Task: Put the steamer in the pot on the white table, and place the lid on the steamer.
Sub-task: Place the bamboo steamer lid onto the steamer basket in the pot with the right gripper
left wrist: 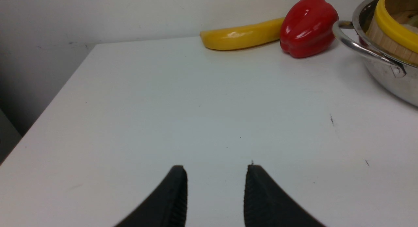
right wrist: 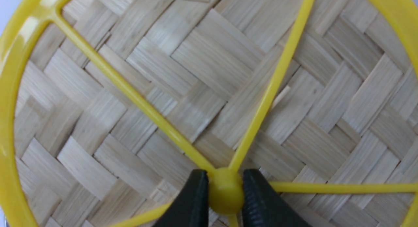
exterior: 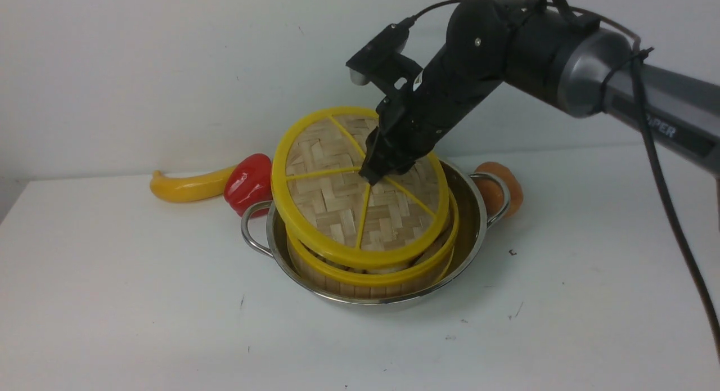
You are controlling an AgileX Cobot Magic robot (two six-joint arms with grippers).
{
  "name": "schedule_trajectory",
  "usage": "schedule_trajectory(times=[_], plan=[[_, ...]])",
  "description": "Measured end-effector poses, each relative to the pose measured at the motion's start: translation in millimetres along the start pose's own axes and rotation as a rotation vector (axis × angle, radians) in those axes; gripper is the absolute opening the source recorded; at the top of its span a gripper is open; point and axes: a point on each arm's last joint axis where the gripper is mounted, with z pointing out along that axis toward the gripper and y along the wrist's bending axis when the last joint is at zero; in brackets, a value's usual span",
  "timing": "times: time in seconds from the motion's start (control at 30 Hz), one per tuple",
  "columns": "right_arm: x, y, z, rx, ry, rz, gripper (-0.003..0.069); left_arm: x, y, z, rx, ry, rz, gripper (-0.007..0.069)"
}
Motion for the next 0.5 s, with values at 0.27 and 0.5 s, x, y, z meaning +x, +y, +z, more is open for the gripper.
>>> schedule_trajectory(times=[0.27,0.5], plan=[[1,0,0,0.018,0.027,-0.024,0.0144,0,0,0,0.000,0.000,0.000,0.0241],[3,0,-14,0.044,0.078,-0.024,0.0144,0,0,0,0.000,0.000,0.000,0.0241]])
